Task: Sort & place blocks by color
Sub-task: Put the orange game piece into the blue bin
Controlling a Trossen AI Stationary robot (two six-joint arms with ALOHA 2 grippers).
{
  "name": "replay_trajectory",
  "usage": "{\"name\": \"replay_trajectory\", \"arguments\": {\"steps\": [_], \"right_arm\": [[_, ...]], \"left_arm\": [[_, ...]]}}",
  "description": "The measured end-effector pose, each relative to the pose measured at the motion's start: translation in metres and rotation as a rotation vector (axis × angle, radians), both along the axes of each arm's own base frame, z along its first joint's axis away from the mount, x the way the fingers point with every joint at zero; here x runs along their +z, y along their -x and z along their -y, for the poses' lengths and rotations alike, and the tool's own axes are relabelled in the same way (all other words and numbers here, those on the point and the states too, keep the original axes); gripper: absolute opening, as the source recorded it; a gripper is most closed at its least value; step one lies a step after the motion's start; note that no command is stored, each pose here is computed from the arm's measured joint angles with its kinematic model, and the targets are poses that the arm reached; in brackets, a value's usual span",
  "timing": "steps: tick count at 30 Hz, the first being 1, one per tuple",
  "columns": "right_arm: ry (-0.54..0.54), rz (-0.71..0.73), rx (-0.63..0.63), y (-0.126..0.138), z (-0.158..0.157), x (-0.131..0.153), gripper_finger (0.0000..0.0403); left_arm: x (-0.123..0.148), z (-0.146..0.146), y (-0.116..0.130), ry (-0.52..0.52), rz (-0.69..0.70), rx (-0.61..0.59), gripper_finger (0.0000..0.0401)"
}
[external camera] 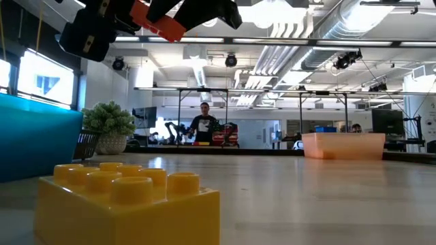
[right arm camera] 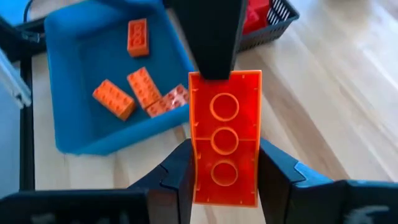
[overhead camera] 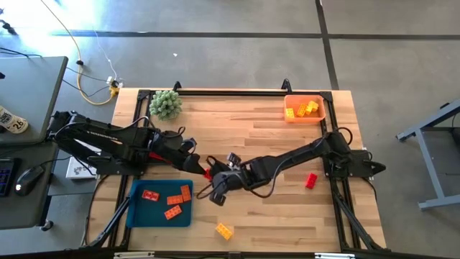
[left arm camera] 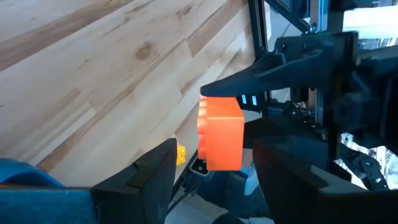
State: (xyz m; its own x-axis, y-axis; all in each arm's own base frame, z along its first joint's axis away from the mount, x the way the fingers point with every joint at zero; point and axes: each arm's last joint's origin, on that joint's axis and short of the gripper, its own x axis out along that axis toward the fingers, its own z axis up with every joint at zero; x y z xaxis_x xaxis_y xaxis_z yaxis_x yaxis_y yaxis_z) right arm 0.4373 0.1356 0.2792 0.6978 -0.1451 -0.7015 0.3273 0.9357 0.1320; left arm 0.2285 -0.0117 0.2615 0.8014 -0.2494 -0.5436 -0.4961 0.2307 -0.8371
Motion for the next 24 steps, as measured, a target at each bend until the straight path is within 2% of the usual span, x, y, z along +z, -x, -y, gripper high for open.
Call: {"name": "replay_trajectory", "arguments": {"steps": [6, 14, 18, 24], "right_arm": [[0.001, 0.079, 0.012, -0.0084, 0.0064, 0.0056, 0.0108], [0.002, 0.075, 0.005, -0.0085, 0.0081, 0.0052, 0.0108], [0.0, 0.07, -0.003, -0.008, 0.0085, 0.0049, 0.0108], [-0.009, 0.067, -0.015, -0.0077, 0.0087, 0.0044, 0.0108]], "left_arm": [[-0.0001, -0.0007, -0.0002, -0.022, 0.003, 0.014, 0.0202], [-0.0001, -0.0013, -0.0002, -0.06, 0.012, 0.004, 0.0193], [0.0, -0.0013, -0.0003, -0.076, 0.018, -0.007, 0.016], [0.0004, -0.0014, -0.0005, -0.114, 0.031, -0.032, 0.0087]]}}
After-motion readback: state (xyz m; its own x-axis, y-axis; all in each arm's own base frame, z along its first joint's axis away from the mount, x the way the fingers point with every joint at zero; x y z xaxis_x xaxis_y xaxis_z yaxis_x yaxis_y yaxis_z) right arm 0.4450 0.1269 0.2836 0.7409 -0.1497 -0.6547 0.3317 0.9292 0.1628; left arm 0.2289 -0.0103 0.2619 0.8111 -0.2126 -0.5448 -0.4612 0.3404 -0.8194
